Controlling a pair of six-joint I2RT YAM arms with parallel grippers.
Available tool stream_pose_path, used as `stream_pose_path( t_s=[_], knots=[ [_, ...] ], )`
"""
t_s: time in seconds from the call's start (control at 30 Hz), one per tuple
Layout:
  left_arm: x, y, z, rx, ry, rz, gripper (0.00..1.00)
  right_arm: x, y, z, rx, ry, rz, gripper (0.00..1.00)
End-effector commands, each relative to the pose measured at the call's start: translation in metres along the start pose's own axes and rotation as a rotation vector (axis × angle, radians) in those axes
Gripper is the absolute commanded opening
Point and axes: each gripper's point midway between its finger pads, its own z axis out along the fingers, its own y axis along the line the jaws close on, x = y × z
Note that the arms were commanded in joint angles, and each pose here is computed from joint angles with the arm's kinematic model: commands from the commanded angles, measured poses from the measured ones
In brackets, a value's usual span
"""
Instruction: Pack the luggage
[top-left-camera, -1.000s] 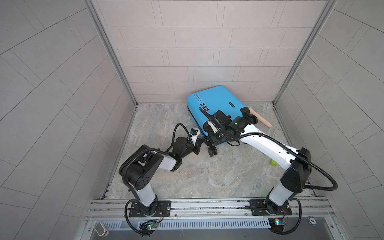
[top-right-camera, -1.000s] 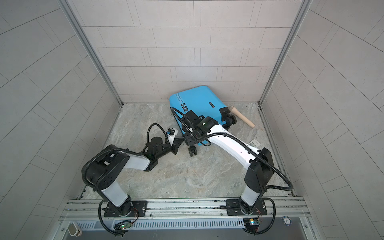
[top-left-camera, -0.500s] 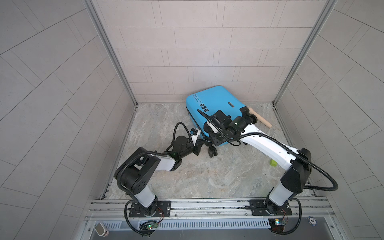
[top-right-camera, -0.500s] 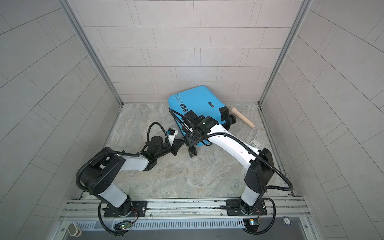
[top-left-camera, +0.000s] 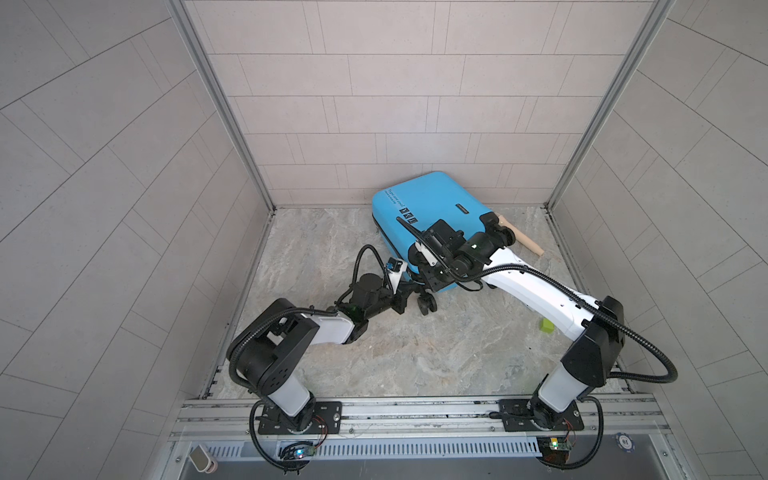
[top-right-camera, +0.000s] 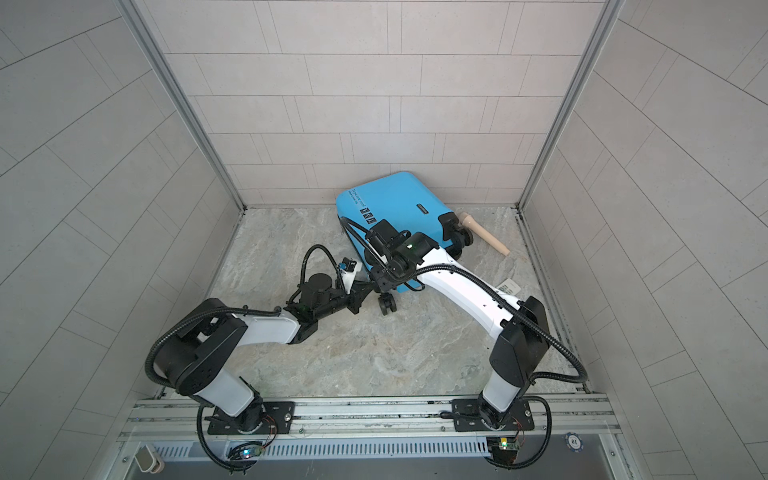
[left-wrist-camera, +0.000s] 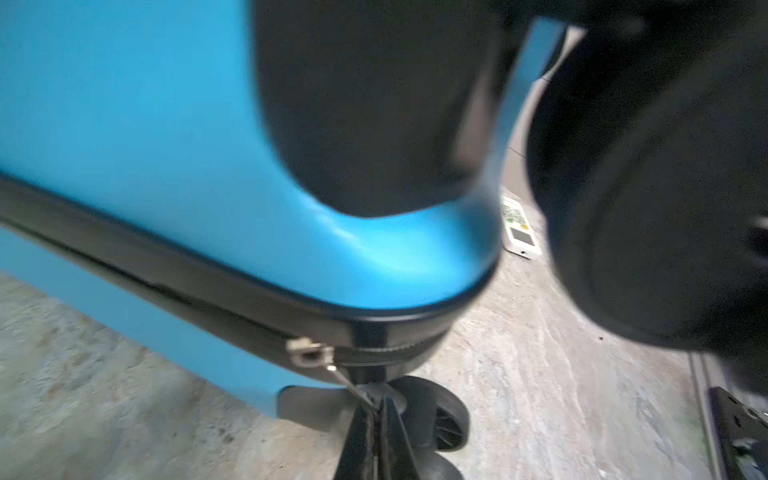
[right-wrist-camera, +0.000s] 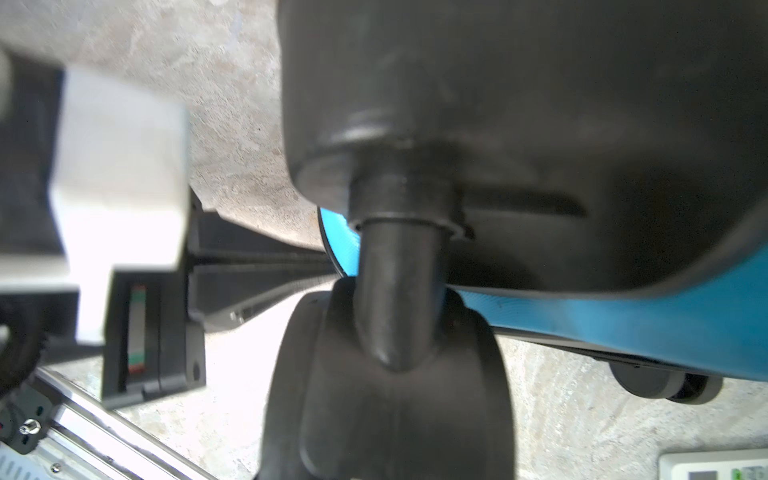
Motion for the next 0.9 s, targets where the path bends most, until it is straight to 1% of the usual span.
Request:
stream_pose_path(
  t_s=[0.0,0.1,0.2,0.3,0.33,0.37,0.43,0.5,0.57,0.6,0.67,0.7,0.77,0.87],
  knots=[
    [-0.041,-0.084,-0.005,0.283,-0.114,0.122,0.00,-0.083,0.025,-0.041,-0.135,-0.378,0.020,0.00],
    [-0.045,-0.092,-0.005,0.287,-0.129,0.128,0.00,-0.085,0.026,-0.038,-0.161,-0.387,0.049,0.00],
    [-0.045,-0.091,-0.006,0.274,-0.141,0.120,0.00,-0.084,0.027,-0.037,-0.172,-0.385,0.057,0.00],
    [-0.043,-0.081,-0.014,0.217,-0.150,0.111,0.00,-0.081,0.022,-0.039,-0.161,-0.384,0.067,0.00],
    [-0.040,-0.073,-0.016,0.178,-0.142,0.104,0.00,-0.079,0.020,-0.040,-0.160,-0.383,0.071,0.00],
    [-0.040,-0.067,-0.020,0.147,-0.141,0.099,0.06,-0.078,0.018,-0.041,-0.158,-0.384,0.074,0.00],
    [-0.036,-0.052,-0.030,0.072,-0.145,0.107,0.22,-0.074,0.013,-0.044,-0.153,-0.384,0.076,0.00],
    [-0.037,-0.036,-0.044,-0.020,-0.190,0.113,0.35,-0.070,0.012,-0.046,-0.150,-0.381,0.075,0.00],
    [-0.040,-0.020,-0.058,-0.111,-0.233,0.115,0.57,-0.066,0.010,-0.048,-0.148,-0.379,0.074,0.00],
    [-0.040,-0.010,-0.065,-0.177,-0.243,0.104,0.67,-0.064,0.010,-0.049,-0.148,-0.379,0.075,0.00],
    [-0.041,0.008,-0.074,-0.289,-0.229,0.088,0.69,-0.062,0.009,-0.050,-0.150,-0.379,0.075,0.00],
    [-0.037,0.012,-0.076,-0.314,-0.195,0.107,0.69,-0.060,0.009,-0.051,-0.152,-0.379,0.077,0.00],
    [-0.036,0.017,-0.079,-0.350,-0.169,0.125,0.69,-0.058,0.010,-0.054,-0.156,-0.382,0.078,0.00],
    [-0.031,0.023,-0.079,-0.385,-0.117,0.136,0.59,-0.057,0.010,-0.056,-0.161,-0.389,0.079,0.00]
  ],
)
